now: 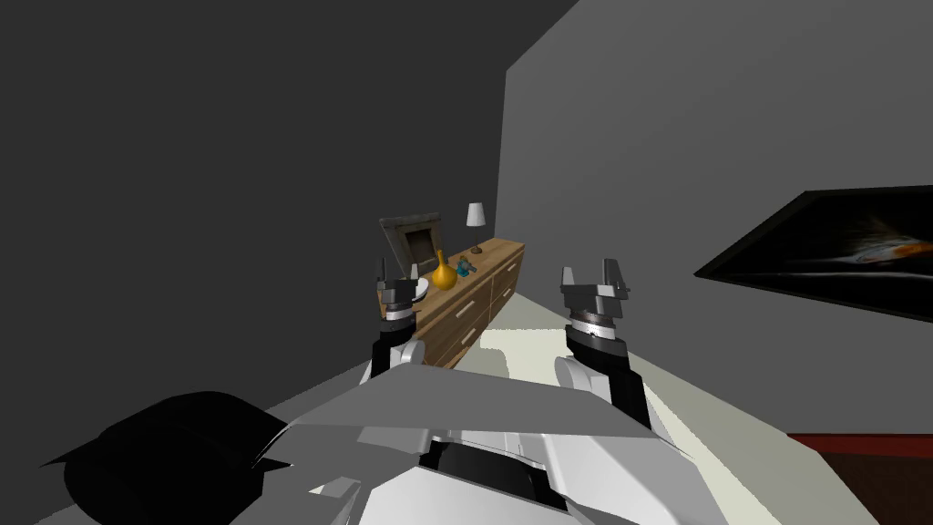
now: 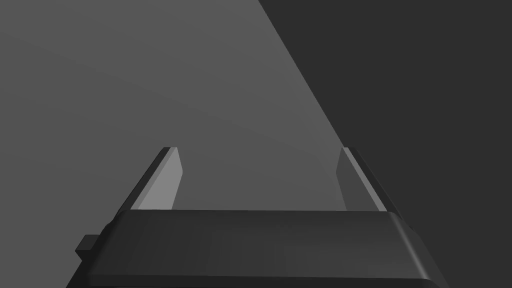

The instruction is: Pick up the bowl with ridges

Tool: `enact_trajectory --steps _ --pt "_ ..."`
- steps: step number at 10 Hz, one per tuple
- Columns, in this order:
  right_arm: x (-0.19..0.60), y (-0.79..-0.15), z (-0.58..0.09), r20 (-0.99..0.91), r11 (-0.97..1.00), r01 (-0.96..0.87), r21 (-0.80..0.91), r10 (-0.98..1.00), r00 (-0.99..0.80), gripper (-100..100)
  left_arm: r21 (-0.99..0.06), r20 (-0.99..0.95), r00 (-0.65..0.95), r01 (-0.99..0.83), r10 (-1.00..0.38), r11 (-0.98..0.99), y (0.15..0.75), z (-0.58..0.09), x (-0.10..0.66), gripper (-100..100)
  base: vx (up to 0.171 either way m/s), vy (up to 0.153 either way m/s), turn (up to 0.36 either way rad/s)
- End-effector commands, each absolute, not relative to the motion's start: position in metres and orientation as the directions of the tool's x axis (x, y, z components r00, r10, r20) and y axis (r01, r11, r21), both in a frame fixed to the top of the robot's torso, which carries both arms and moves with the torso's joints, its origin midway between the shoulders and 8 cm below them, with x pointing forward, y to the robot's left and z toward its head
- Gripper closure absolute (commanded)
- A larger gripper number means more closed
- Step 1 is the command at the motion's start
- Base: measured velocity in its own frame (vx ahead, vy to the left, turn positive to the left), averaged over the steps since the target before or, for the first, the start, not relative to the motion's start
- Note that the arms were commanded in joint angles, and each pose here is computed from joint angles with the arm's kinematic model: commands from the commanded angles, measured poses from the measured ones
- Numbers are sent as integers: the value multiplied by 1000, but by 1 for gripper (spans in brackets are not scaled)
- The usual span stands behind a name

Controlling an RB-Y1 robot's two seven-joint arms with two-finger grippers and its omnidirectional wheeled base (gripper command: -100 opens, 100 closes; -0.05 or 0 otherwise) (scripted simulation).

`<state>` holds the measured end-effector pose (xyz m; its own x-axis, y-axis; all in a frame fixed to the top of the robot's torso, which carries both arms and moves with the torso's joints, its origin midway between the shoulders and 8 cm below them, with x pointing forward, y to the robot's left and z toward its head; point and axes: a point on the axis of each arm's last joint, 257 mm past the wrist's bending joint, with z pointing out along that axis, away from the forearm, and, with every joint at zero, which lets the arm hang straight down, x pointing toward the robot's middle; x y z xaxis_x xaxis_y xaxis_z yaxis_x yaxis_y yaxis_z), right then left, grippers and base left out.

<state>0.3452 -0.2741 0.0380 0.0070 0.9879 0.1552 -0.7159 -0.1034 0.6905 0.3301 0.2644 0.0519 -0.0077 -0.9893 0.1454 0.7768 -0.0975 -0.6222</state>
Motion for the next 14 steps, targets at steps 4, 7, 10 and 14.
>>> enact_trajectory --steps 4,7,10,14 --pt "345 -274 38 155 -103 -716 690 988 7 0 -686 128 -50 717 -991 -125 260 36 362 -100 -58 0 7" --pt "345 -274 38 155 -103 -716 690 988 7 0 -728 128 -72 671 -989 -143 258 25 385 -100 -48 -10 7" --pt "345 -274 38 155 -103 -716 690 988 7 0 -778 129 -94 607 -987 -160 255 9 413 -100 -48 -14 8" --pt "345 -274 38 155 -103 -716 690 988 7 0 -833 130 -115 526 -985 -171 252 -11 445 -100 -50 -10 7"
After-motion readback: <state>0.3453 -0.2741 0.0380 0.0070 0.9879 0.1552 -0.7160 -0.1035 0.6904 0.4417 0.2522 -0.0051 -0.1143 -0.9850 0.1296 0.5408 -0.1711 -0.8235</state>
